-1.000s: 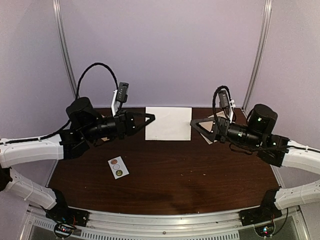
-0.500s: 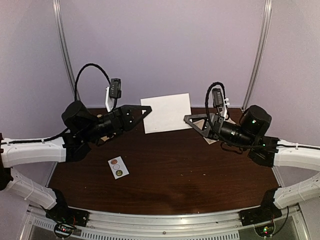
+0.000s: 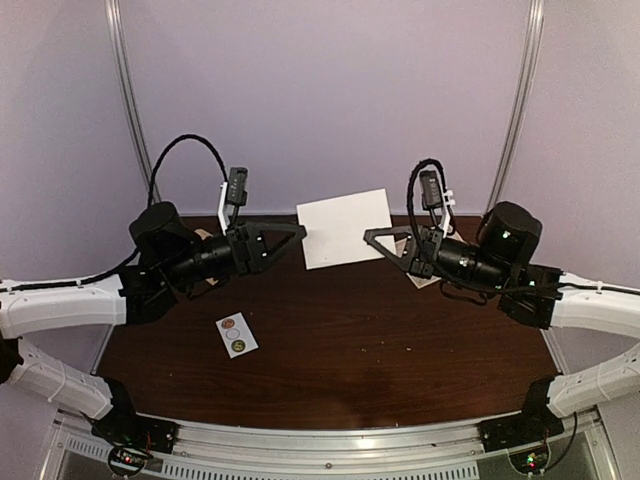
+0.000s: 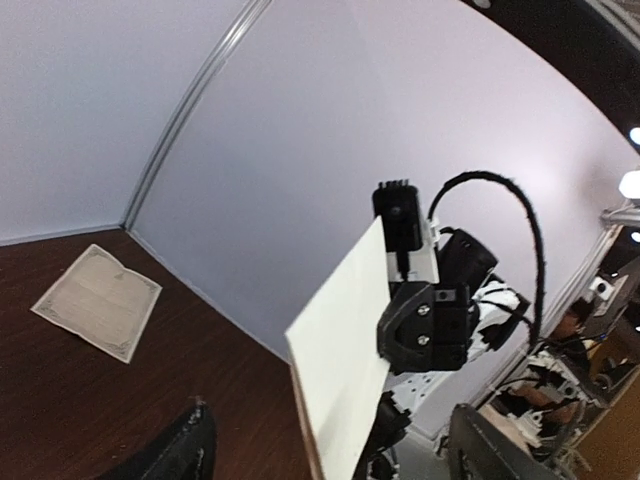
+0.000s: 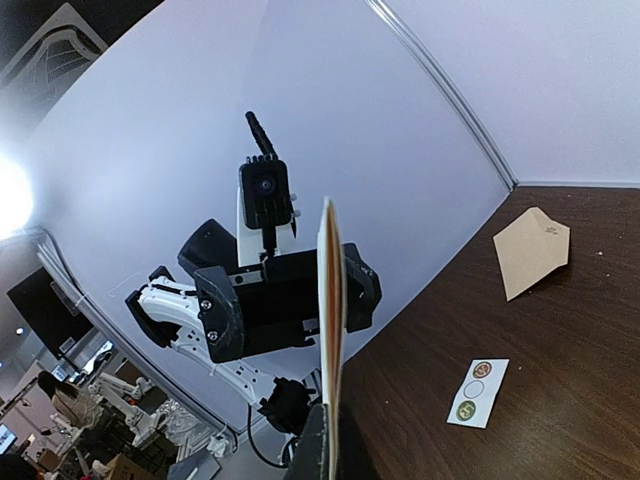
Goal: Place the letter into the envelope and seal it
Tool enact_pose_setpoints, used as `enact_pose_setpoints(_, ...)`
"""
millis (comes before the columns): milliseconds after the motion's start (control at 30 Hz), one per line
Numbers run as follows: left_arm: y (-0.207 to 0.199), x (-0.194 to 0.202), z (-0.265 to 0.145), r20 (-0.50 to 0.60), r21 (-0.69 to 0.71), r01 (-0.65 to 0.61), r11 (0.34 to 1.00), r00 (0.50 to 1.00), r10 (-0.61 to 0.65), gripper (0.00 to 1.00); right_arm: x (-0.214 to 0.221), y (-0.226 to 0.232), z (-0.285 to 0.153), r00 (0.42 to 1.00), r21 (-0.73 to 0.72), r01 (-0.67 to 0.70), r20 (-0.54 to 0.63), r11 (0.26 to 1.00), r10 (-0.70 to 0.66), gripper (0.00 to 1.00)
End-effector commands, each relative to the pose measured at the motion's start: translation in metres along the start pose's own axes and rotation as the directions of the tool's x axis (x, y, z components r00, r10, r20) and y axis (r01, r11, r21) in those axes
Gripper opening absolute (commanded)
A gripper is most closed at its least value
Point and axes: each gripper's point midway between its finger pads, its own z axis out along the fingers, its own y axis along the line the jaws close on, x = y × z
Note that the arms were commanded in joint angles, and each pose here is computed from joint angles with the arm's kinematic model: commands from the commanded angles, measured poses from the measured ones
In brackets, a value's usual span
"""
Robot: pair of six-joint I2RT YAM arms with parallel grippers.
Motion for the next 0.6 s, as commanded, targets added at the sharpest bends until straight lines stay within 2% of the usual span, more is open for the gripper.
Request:
enact_pose_setpoints(0, 0.022, -0.014, -0.02, -0.058, -0.228, -0.099, 0.969, 0.994, 0.088, 0.9, 0.002, -0.015, -0.011, 0.989, 0.155, 0.115, -0.114, 0.981, -0.098, 0.0)
enact_pose_setpoints(133, 0.035, -0.003, -0.018, -0.22, -0.298, -0.179, 0.938, 0.969, 0.115, 0.92, 0.027, -0.025, -0.012, 0.948, 0.185, 0.168, -0.3, 0.968, -0.108, 0.0)
enact_pose_setpoints(233, 0.03, 0.017, -0.008, -0.346, -0.212, -0.212, 0.954, 0.929, 0.129, 0.89, 0.045, -0.025, -0.008, 0.907, 0.148, 0.172, -0.41, 0.974, -0.098, 0.0)
enact_pose_setpoints(467, 0.001, 0.049, 0.007, -0.455, 0.02, -0.174, 0.985, 0.875, 0.164, 0.86, 0.076, -0.006, 0.0, 0.832, -0.002, 0.112, -0.547, 0.994, -0.095, 0.0)
enact_pose_setpoints(567, -0.003, 0.058, 0.01, -0.48, 0.069, -0.153, 0.986, 0.861, 0.167, 0.74, 0.078, -0.003, 0.004, 0.816, -0.019, 0.12, -0.568, 0.993, -0.109, 0.0)
